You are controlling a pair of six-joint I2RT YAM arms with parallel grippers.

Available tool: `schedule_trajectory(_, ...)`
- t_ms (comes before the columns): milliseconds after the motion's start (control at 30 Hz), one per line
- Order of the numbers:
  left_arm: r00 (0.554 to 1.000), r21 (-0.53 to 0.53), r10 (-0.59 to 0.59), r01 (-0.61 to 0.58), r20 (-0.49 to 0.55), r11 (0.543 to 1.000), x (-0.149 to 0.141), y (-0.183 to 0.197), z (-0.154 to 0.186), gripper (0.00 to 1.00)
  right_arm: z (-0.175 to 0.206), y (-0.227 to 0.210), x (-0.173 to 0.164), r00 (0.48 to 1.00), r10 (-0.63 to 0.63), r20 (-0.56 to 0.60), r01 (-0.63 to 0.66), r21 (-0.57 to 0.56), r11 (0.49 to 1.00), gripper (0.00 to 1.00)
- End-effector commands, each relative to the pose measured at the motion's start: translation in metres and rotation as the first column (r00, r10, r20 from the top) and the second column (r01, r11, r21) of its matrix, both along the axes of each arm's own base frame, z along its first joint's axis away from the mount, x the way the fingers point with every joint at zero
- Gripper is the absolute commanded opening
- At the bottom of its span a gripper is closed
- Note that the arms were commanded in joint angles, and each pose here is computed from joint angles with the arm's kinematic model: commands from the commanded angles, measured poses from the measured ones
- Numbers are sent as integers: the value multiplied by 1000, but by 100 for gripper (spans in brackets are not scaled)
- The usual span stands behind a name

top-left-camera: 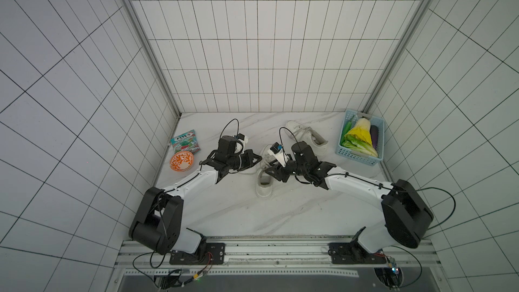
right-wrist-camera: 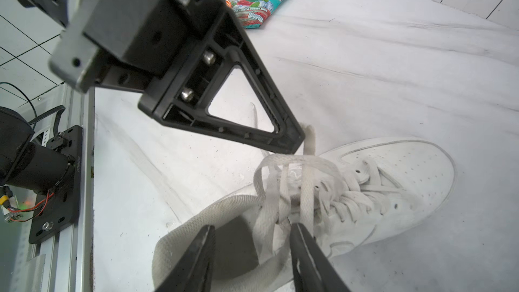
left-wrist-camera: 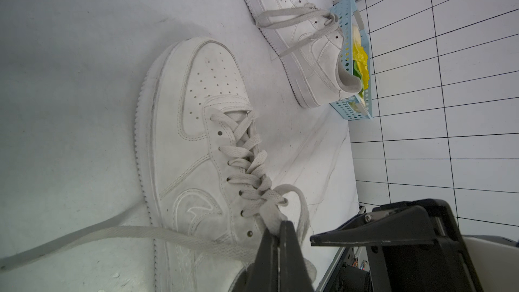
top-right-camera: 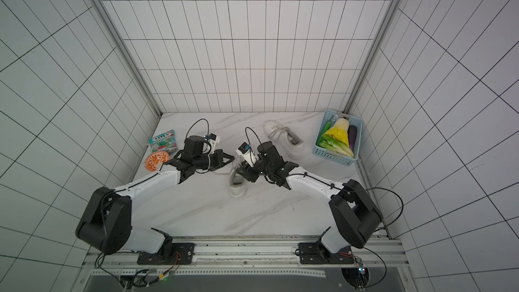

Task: Tie the shoes
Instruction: Tie the shoelace on the shoe.

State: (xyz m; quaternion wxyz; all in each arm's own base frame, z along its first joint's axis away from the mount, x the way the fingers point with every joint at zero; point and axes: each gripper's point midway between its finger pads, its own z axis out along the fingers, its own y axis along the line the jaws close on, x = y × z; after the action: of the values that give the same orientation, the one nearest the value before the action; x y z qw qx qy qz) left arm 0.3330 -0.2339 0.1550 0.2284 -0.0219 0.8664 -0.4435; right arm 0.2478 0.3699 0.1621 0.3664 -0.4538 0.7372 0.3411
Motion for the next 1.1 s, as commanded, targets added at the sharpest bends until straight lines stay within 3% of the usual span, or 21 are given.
schedule_trajectory(0,1000,7,1,-1,22,1000,4,0,0,0,2,9,6,1000,-2,16,3,-11,1000,47)
schedule_trajectory(167,1000,7,1,-1,25,1000,4,0,0,0,-2,10,6,1000,0,4,0,-17,1000,40)
schedule_trajectory(433,999,50,12,-14,31,999,7,5,-7,0,14,2,5,999,-14,33,14,5,1000,1)
schedule_trajectory(700,999,138,38,-43,39,990,12,18,-18,0,18,-33,27,990,-136,21,136,20,991,0)
schedule_trajectory(1067,996,181,70,-78,49,980,16,31,-24,0,-10,-69,54,951,-305,-41,302,-68,951,0)
